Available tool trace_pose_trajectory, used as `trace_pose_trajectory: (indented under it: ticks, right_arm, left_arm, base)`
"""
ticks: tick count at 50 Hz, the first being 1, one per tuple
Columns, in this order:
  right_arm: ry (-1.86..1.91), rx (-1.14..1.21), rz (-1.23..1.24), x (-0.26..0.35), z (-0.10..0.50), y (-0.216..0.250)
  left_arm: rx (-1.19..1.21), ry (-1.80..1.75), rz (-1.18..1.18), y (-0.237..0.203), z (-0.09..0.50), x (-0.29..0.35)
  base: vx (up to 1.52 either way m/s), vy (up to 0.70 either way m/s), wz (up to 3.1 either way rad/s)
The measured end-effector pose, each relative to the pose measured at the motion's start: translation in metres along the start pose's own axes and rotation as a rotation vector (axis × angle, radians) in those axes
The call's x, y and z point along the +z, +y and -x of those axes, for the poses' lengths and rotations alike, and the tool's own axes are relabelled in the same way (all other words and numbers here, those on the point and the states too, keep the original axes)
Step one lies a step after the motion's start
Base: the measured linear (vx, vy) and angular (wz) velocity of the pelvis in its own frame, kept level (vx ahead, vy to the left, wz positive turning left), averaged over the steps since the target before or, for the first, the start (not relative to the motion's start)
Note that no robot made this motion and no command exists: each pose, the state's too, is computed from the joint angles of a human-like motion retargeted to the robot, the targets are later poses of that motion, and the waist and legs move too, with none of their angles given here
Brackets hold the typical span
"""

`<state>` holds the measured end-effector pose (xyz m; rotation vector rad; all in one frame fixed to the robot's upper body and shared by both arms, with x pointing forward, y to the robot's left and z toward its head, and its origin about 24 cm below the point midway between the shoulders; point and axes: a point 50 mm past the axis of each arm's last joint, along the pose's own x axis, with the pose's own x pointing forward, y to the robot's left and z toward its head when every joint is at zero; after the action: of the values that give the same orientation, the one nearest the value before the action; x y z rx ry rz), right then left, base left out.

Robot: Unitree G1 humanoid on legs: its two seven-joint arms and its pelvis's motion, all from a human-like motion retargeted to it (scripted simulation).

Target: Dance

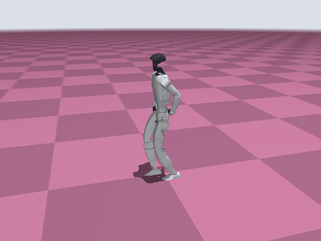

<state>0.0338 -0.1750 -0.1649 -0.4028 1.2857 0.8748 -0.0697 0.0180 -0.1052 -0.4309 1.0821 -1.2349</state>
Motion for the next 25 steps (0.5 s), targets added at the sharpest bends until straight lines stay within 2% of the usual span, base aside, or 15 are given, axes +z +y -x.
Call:
trace_pose_trajectory:
  ticks: [7, 12, 20, 25]
  right_arm:
    - [-0.075, 0.163, 0.103, 0.022, -0.001, 0.014]
    - [-0.130, 0.206, 0.232, 0.037, 0.015, 0.000]
    - [-0.150, 0.206, 0.375, 0.036, 0.045, -0.015]
    - [-0.163, 0.160, 0.368, 0.032, 0.050, -0.016]
  left_arm:
    - [-0.132, -0.109, -0.235, -0.015, 0.002, 0.041]
    - [-0.122, -0.077, -0.367, -0.006, 0.026, 0.048]
    - [-0.041, 0.049, -0.398, 0.001, 0.056, 0.025]
    - [0.018, 0.071, -0.377, 0.001, 0.060, 0.015]
  base:
    - [-0.18, -0.08, -0.16]
    - [-0.18, -0.02, 0.13]
    - [-0.06, -0.04, 0.19]
    - [0.00, 0.00, 0.00]
